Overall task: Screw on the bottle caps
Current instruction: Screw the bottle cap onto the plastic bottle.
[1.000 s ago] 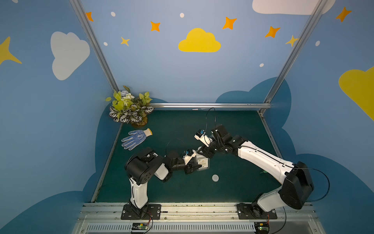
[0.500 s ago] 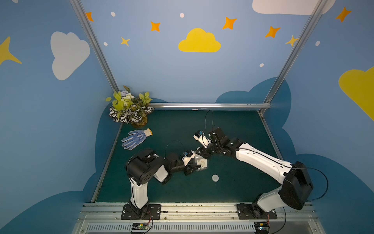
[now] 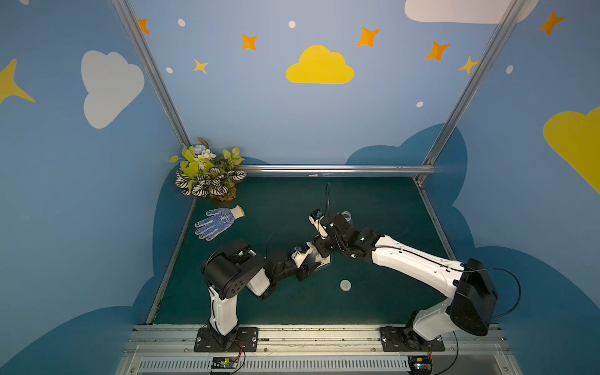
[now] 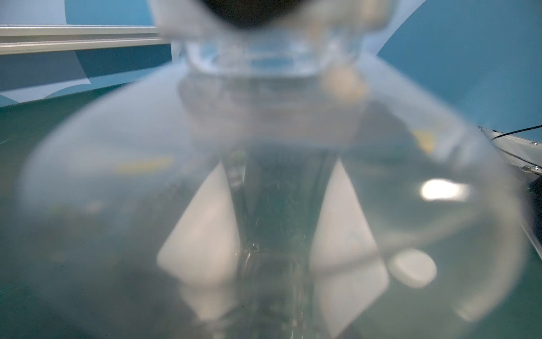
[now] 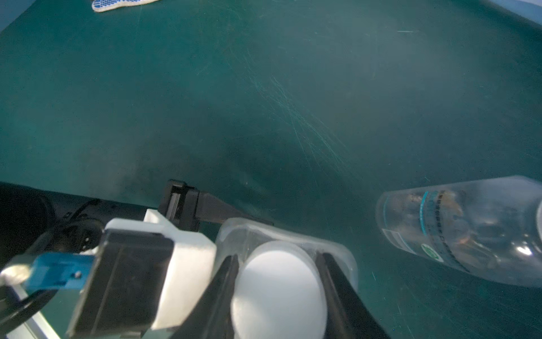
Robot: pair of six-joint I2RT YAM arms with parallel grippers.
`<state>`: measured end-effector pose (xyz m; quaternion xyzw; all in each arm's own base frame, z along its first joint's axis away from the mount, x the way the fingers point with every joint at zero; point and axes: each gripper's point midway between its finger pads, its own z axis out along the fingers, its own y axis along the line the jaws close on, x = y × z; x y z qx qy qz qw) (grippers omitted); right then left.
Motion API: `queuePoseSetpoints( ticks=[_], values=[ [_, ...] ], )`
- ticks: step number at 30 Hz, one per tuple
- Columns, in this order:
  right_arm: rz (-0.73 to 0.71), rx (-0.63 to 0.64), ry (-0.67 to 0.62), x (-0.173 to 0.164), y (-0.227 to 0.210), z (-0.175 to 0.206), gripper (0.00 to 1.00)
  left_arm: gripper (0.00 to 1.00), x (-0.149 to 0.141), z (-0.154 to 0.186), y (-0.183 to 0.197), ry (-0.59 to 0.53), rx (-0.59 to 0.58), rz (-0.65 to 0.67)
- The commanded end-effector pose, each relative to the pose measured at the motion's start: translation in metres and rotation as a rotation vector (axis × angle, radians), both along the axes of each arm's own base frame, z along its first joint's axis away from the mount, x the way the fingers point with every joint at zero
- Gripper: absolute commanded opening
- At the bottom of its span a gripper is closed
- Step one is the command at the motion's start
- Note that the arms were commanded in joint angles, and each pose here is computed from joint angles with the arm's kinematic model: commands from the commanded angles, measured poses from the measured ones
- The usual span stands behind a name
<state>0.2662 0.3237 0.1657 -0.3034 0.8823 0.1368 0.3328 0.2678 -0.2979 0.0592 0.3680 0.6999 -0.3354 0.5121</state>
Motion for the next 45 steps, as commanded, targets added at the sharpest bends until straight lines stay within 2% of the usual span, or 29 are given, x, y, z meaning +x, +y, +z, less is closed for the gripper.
queuePoseSetpoints(
  ticks=[1, 4, 7, 24, 31, 35, 45],
  values=[
    [-0.073, -0.062, 0.045, -0.002, -0.015, -0.03, 0.0, 0.02, 0.005, 0.022, -0.001, -0.12, -0.013, 0.008],
    [-0.035, -0.056, 0.047, -0.005, -0.011, -0.027, 0.19, 0.02, 0.003, 0.022, -0.002, -0.121, -0.014, -0.001],
    [0.011, -0.039, 0.044, -0.008, -0.007, -0.022, 0.33, 0.02, 0.0, 0.022, -0.003, -0.118, -0.018, -0.018],
    [0.164, 0.006, -0.016, -0.015, -0.009, 0.012, 0.68, 0.02, -0.007, 0.024, -0.008, -0.096, -0.042, -0.083],
    [0.266, 0.05, -0.037, -0.02, -0.018, 0.03, 0.71, 0.02, -0.012, 0.027, -0.01, -0.071, -0.071, -0.133],
    [0.369, 0.116, -0.037, -0.031, -0.017, 0.044, 0.69, 0.02, -0.014, 0.03, -0.012, -0.052, -0.084, -0.159],
    [0.446, 0.144, -0.018, -0.028, -0.016, 0.05, 0.62, 0.02, -0.019, 0.037, -0.017, -0.004, -0.111, -0.232]
  ],
)
